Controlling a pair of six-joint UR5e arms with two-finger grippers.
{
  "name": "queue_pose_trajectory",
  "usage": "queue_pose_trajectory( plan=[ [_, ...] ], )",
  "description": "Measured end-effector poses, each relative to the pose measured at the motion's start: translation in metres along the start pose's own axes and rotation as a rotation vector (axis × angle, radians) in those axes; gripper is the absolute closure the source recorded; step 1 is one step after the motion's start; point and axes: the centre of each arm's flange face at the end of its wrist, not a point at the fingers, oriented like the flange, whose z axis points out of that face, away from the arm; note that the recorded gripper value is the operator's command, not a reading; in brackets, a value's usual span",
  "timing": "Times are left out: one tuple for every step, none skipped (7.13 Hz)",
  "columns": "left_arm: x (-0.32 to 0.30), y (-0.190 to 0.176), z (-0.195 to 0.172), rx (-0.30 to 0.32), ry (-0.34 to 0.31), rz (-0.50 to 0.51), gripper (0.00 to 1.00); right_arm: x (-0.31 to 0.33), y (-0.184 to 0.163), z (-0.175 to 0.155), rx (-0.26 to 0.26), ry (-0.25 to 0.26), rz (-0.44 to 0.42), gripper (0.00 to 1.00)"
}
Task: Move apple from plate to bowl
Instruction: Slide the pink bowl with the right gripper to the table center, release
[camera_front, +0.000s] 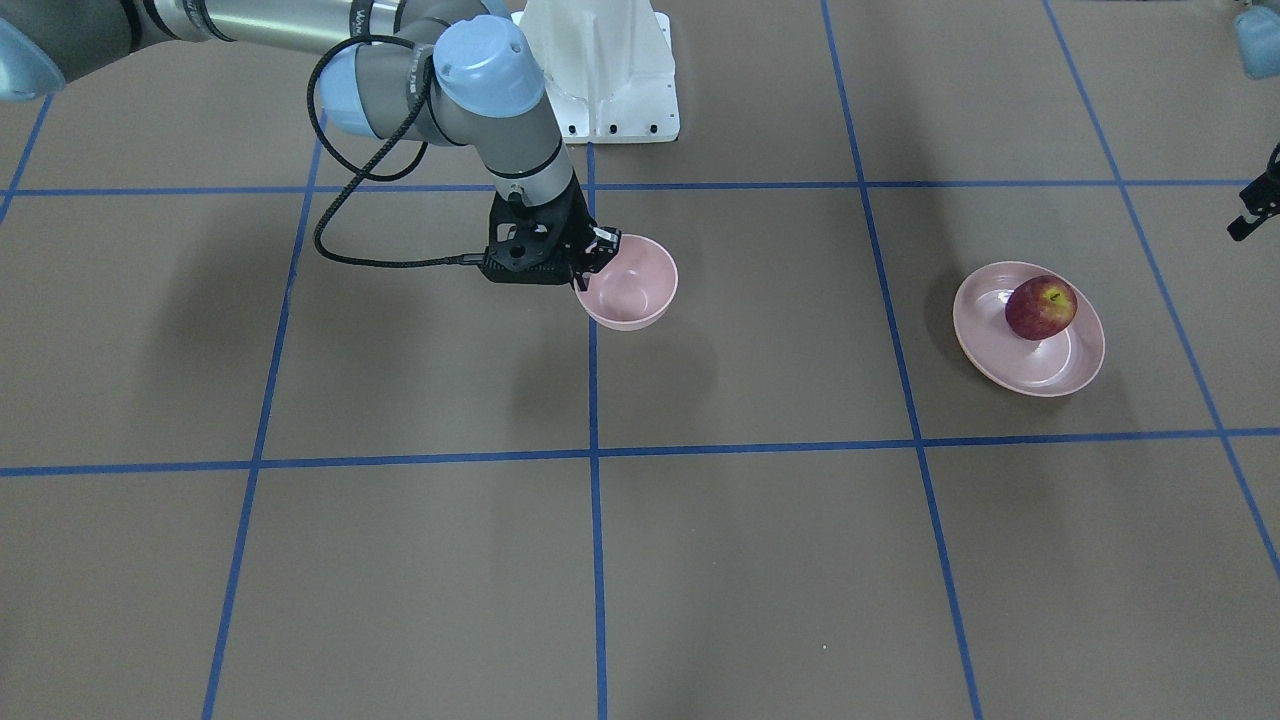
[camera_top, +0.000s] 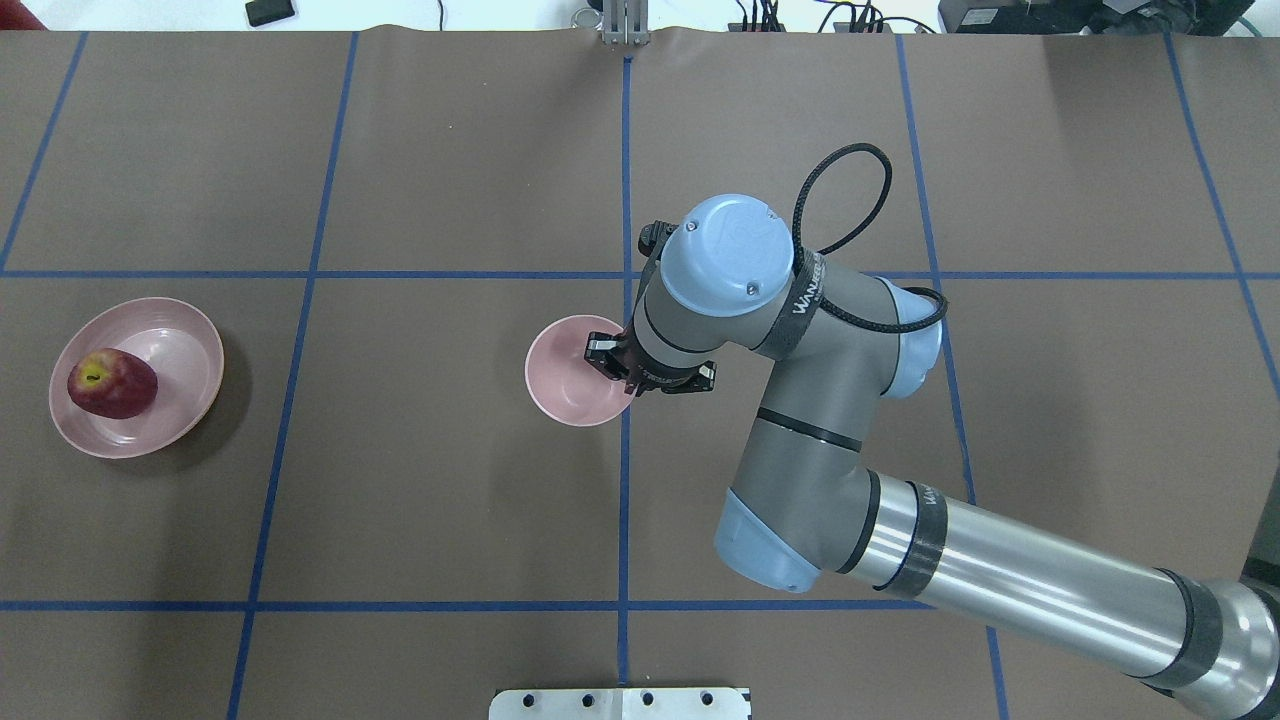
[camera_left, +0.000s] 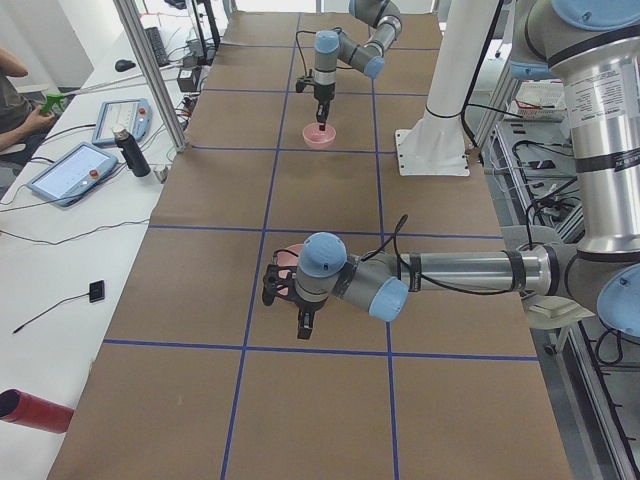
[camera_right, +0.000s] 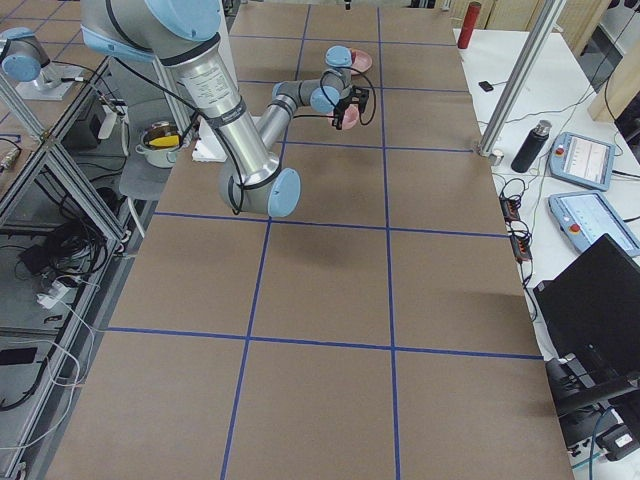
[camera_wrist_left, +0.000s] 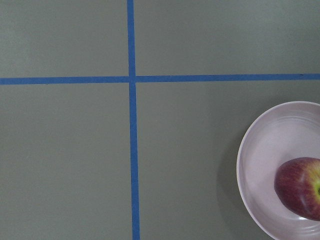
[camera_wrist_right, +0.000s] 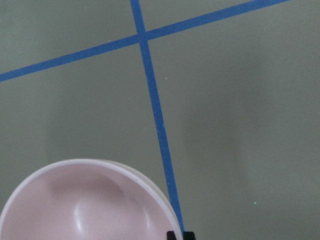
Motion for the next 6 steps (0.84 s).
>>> queue_pose_trajectory(
  plan=[
    [-0.001,0.000,0.001,-0.001,0.000,-0.003,0.02,0.005,-0.002,0.010,-0.004,0.006,0.000,1.00],
    [-0.001,0.000,0.001,-0.002,-0.001,-0.006,0.02,0.015,-0.004,0.019,-0.011,0.020,0.002,1.00],
    [-0.001,-0.001,0.001,-0.003,-0.001,-0.007,0.02,0.022,-0.005,0.026,-0.014,0.033,0.005,1.00],
    [0.004,-0.004,0.002,-0.003,0.002,-0.017,0.02,0.027,-0.006,0.030,-0.015,0.040,0.009,0.31],
    [0.019,-0.015,0.007,-0.007,0.010,-0.039,0.02,0.030,-0.006,0.030,-0.017,0.042,0.012,0.00],
    [0.046,-0.028,0.018,-0.019,0.019,-0.045,0.02,0.031,-0.006,0.028,-0.017,0.041,0.013,0.00]
  ],
)
